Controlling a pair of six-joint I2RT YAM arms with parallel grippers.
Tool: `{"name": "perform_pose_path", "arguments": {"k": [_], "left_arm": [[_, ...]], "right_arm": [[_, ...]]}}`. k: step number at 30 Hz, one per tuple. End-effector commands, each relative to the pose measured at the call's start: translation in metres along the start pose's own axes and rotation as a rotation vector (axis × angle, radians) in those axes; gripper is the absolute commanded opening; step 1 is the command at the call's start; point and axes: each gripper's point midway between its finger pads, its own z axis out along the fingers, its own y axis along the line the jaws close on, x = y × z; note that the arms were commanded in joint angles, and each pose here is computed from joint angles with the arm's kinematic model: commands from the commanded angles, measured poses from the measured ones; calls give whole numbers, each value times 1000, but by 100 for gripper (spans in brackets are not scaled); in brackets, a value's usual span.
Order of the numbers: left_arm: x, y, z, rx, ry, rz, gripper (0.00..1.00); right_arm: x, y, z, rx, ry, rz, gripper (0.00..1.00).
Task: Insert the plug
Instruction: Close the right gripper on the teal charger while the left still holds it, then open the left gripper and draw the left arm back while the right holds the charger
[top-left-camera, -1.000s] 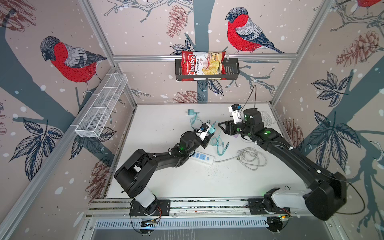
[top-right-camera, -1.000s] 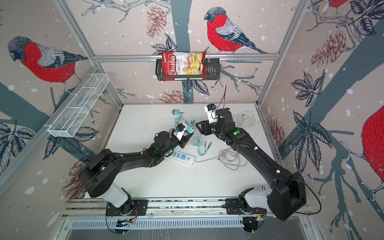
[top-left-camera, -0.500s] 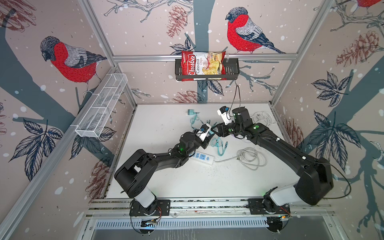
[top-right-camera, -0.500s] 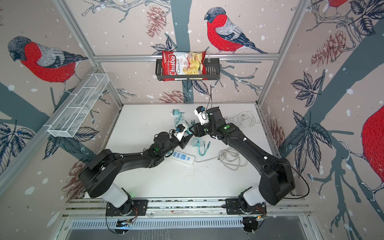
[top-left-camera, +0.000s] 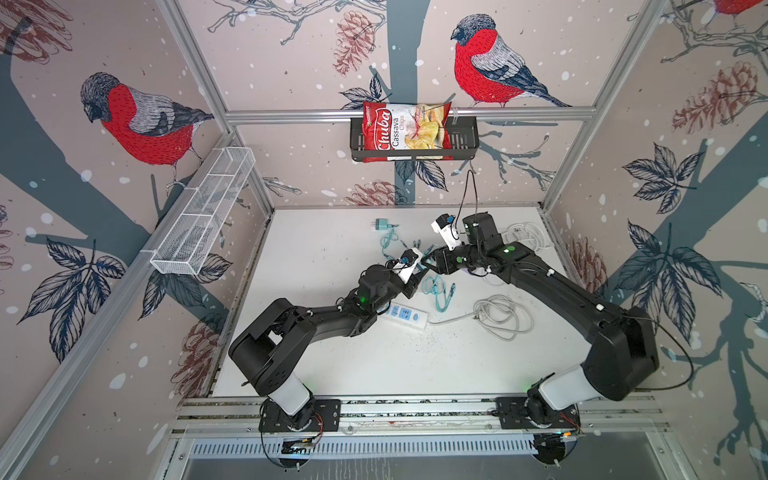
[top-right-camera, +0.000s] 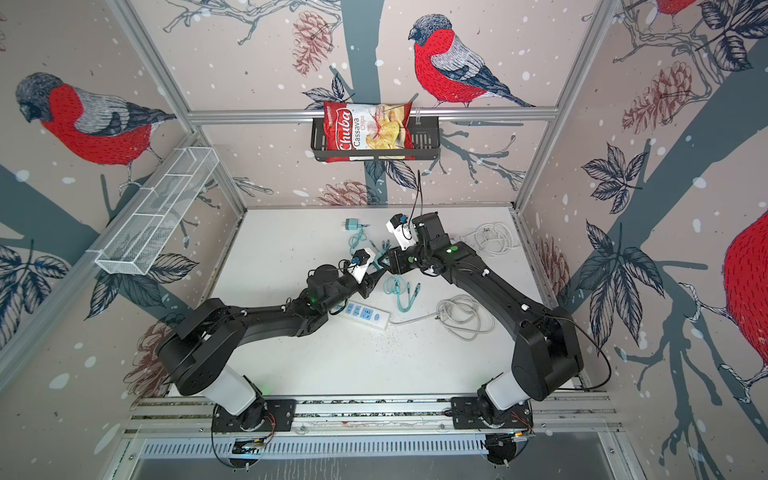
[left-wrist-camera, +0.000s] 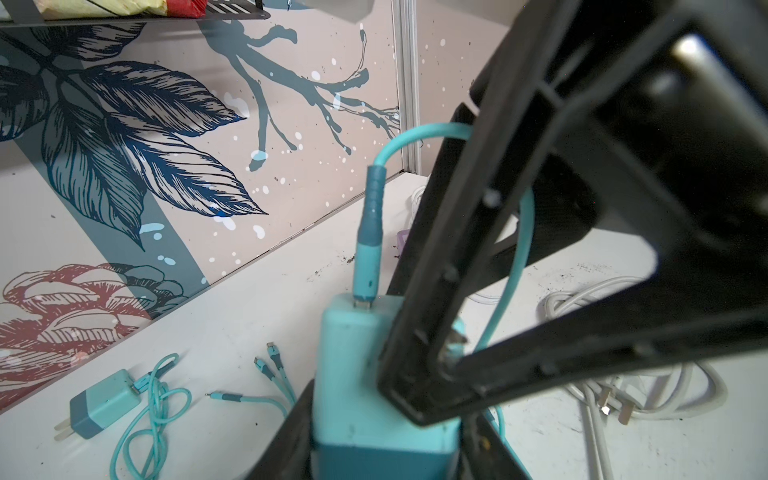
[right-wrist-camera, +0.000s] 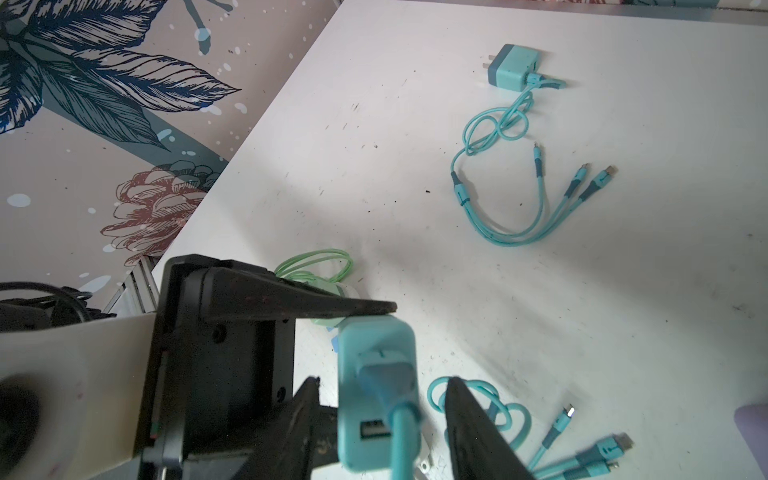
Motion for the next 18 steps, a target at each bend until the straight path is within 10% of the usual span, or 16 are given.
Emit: {"name": "perform_pose_path", "arguments": {"k": [1,18], "left_arm": [[-16,0,-1,3,-64,23,25],[-15,0,0,-3,-55,56,25]], "right_arm": [[-5,7,0,-39,-11,-18,49],[6,11,7,-80,40,-14,42]]}}
